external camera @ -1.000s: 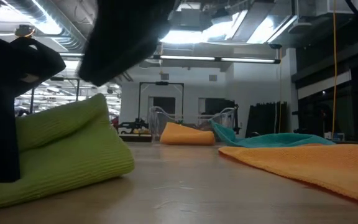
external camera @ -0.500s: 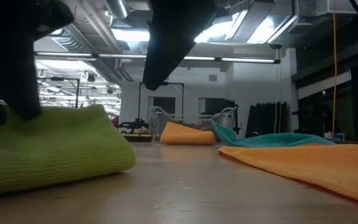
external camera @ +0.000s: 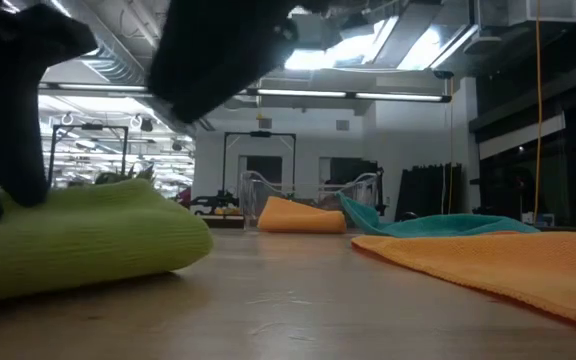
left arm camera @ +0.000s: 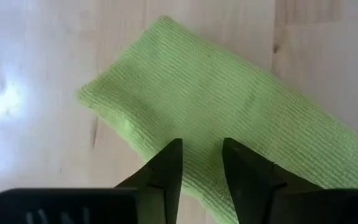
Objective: Fold microfiber towels
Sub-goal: Fold the green microfiber cloth, then put the folded green microfiber cloth into the transparent bin
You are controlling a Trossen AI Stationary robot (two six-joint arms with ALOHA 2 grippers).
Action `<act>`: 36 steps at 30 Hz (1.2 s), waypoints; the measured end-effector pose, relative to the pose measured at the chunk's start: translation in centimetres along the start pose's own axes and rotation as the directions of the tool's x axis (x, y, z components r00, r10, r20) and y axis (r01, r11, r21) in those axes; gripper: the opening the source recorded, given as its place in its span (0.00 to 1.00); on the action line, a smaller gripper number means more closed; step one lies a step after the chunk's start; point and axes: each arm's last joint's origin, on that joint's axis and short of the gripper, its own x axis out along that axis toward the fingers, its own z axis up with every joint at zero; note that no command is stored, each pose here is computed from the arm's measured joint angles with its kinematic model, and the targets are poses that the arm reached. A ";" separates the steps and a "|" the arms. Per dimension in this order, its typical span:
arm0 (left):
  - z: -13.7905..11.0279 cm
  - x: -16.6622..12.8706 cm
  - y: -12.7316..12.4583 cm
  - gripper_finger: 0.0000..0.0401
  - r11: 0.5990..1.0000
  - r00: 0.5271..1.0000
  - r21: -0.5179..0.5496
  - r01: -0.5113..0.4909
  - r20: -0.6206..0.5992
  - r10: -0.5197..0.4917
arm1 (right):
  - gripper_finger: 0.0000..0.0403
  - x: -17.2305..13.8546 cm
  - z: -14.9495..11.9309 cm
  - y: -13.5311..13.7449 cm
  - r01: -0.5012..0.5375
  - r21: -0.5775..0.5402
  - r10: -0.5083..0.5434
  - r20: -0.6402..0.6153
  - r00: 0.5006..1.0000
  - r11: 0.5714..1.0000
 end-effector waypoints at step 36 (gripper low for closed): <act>2.7 -6.4 -0.1 0.27 0.998 0.999 0.046 0.033 0.002 -0.033 | 0.49 0.2 -3.4 2.8 0.198 -0.170 -0.216 -0.093 0.972 0.965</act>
